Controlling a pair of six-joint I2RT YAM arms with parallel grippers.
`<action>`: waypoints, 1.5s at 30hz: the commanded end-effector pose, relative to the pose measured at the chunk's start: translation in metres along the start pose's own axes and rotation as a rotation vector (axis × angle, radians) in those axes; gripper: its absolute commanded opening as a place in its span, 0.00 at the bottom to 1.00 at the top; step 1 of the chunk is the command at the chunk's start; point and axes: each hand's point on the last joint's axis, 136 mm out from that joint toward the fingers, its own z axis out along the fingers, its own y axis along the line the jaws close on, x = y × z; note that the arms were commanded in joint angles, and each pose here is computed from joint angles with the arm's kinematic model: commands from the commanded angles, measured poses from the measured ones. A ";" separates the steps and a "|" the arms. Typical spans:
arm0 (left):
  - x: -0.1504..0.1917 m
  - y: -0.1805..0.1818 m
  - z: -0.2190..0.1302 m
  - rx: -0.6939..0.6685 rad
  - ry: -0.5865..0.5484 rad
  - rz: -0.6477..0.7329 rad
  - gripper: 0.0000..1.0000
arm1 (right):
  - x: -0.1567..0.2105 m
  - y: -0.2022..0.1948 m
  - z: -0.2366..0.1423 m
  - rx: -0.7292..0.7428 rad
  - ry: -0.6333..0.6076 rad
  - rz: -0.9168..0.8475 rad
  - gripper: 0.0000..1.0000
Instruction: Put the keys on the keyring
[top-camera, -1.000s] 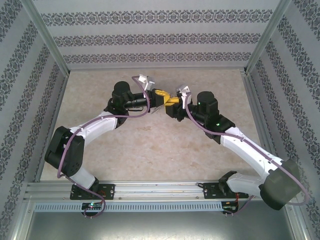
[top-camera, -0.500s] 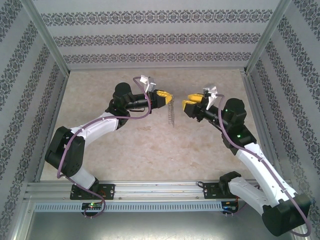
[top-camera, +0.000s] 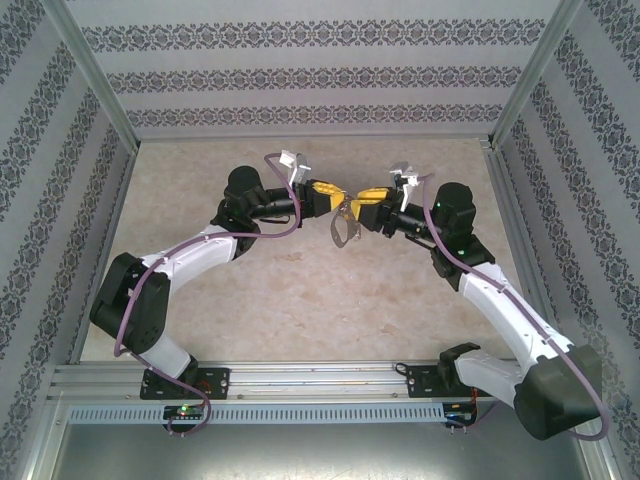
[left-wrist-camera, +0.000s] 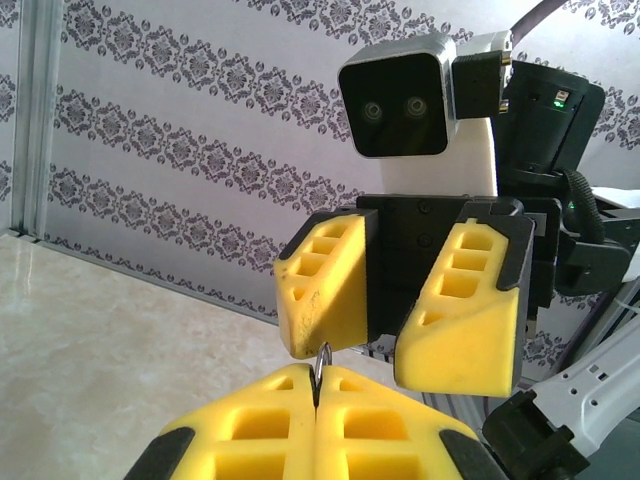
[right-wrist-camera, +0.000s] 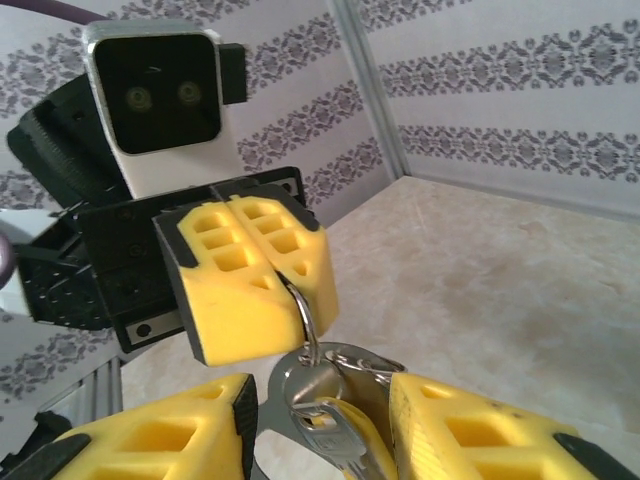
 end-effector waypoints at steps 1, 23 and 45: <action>-0.017 -0.020 0.001 0.061 -0.041 0.062 0.00 | -0.024 0.025 -0.001 -0.122 -0.046 -0.068 0.40; -0.017 -0.025 0.004 0.075 -0.033 0.059 0.00 | -0.025 0.019 0.011 -0.171 -0.037 -0.039 0.24; -0.015 -0.025 0.002 0.053 -0.004 0.086 0.18 | -0.013 0.011 0.008 -0.152 0.016 -0.045 0.00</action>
